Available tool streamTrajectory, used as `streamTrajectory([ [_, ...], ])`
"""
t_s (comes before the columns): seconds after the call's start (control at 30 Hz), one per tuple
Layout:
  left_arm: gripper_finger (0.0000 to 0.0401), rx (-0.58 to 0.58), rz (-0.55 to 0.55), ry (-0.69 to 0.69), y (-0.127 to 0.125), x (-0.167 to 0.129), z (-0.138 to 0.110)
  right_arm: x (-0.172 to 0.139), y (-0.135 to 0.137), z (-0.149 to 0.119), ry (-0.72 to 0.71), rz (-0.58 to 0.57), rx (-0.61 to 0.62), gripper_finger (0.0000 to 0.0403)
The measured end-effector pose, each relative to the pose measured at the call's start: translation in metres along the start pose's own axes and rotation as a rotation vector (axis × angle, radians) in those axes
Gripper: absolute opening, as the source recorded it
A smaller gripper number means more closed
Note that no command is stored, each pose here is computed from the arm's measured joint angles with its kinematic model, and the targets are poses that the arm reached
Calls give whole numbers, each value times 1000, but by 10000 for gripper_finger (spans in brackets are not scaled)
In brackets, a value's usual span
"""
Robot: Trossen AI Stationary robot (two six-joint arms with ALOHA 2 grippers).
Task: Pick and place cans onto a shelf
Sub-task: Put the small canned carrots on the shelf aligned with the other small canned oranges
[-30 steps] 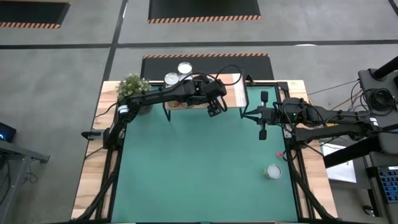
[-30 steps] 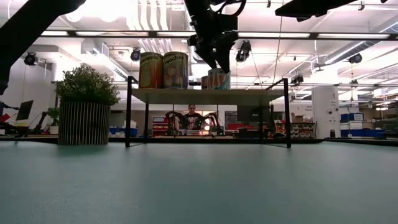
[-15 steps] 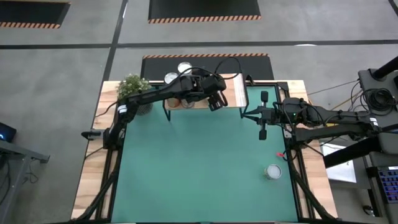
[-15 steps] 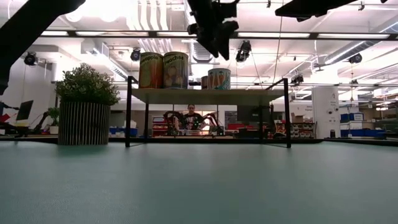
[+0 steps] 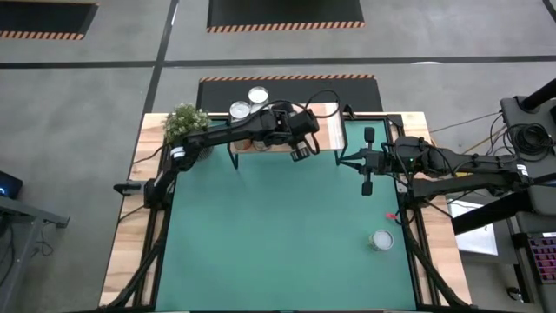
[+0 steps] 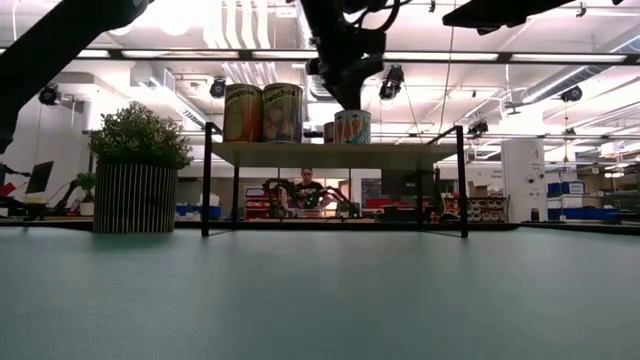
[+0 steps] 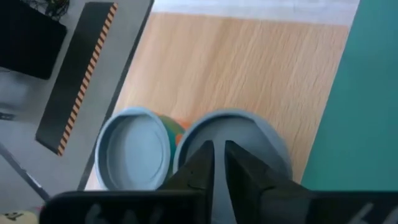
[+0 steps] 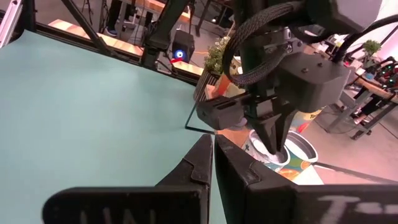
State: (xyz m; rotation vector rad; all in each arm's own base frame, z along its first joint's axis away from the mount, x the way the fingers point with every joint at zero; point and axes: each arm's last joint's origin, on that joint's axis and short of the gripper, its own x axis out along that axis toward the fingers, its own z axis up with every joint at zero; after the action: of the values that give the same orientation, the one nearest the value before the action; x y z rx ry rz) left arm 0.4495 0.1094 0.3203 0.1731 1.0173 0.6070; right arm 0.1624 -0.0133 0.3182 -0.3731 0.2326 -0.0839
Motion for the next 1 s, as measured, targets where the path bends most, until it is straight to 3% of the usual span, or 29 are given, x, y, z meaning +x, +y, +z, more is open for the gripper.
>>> streamTrajectory([
  [0.47,1,-10,2,82,0,0,-9,0,0,0,3,1,-1,9],
  [1.0,1,-6,21,77,1,-8,-7,0,0,0,3,1,-1,9],
])
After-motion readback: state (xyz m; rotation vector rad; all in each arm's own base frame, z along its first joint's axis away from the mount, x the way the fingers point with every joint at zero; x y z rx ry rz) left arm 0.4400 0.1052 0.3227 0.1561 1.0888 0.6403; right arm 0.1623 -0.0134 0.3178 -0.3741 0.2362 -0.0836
